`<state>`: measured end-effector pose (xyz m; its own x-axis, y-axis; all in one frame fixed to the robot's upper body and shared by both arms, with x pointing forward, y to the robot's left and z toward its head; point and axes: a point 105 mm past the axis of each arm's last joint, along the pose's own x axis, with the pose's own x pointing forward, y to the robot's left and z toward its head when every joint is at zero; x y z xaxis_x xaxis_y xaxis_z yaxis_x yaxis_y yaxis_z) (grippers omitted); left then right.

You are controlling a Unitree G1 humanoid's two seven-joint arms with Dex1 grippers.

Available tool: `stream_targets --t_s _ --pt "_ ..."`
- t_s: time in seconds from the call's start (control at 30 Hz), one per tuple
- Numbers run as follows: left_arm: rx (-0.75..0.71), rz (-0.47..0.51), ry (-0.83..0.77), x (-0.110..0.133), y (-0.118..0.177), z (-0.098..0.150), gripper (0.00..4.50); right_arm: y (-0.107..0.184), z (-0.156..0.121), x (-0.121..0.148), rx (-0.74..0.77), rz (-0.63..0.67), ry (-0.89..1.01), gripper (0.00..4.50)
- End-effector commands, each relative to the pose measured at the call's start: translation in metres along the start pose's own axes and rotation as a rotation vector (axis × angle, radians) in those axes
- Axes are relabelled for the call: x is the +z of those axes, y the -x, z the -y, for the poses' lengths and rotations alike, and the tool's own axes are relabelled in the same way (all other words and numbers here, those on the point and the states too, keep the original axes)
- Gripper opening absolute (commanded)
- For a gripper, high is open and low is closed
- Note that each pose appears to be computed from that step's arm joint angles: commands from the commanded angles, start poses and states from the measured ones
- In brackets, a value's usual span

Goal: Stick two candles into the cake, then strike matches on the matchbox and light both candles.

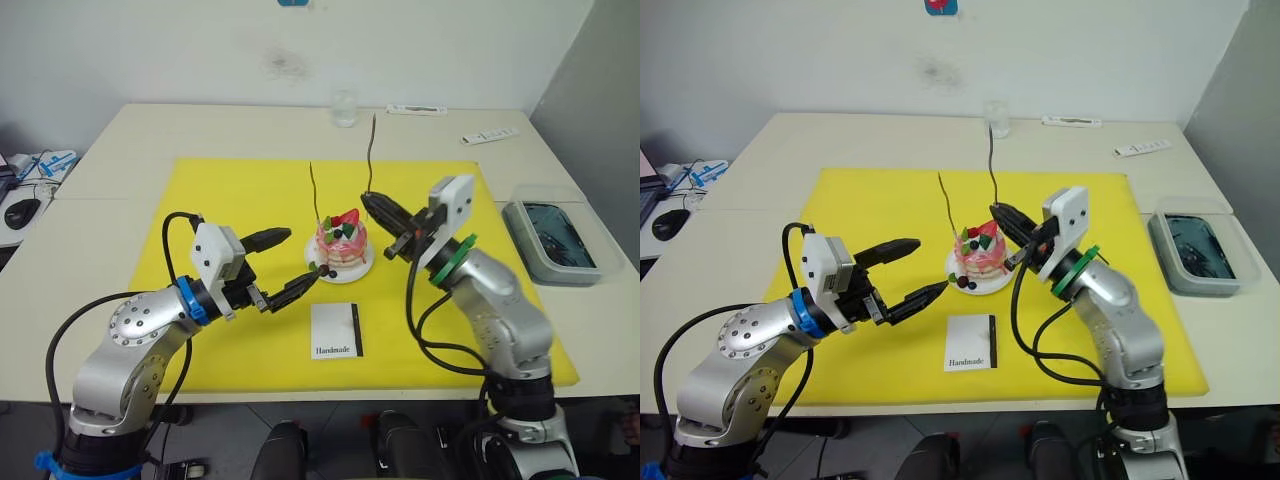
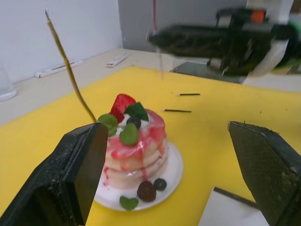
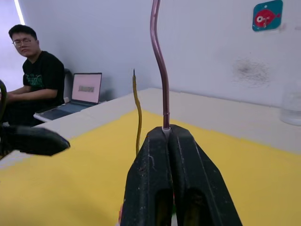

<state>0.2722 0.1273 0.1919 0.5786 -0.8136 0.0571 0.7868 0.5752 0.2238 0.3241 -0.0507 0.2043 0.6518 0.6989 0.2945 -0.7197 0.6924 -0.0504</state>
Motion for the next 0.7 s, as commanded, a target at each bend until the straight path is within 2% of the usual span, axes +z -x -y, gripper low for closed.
stream_targets --t_s 0.03,0.27,0.7 --pt "-0.026 0.030 -0.019 0.009 -0.004 0.001 4.50 -0.006 -0.001 0.007 -0.012 0.102 0.056 0.03" --pt "-0.051 0.015 -0.051 0.010 -0.005 0.000 4.50 -0.010 0.001 -0.013 -0.026 0.109 0.044 0.03" --pt "-0.071 -0.001 -0.072 0.010 -0.002 0.000 4.50 -0.009 0.011 -0.028 -0.068 0.092 0.038 0.03"
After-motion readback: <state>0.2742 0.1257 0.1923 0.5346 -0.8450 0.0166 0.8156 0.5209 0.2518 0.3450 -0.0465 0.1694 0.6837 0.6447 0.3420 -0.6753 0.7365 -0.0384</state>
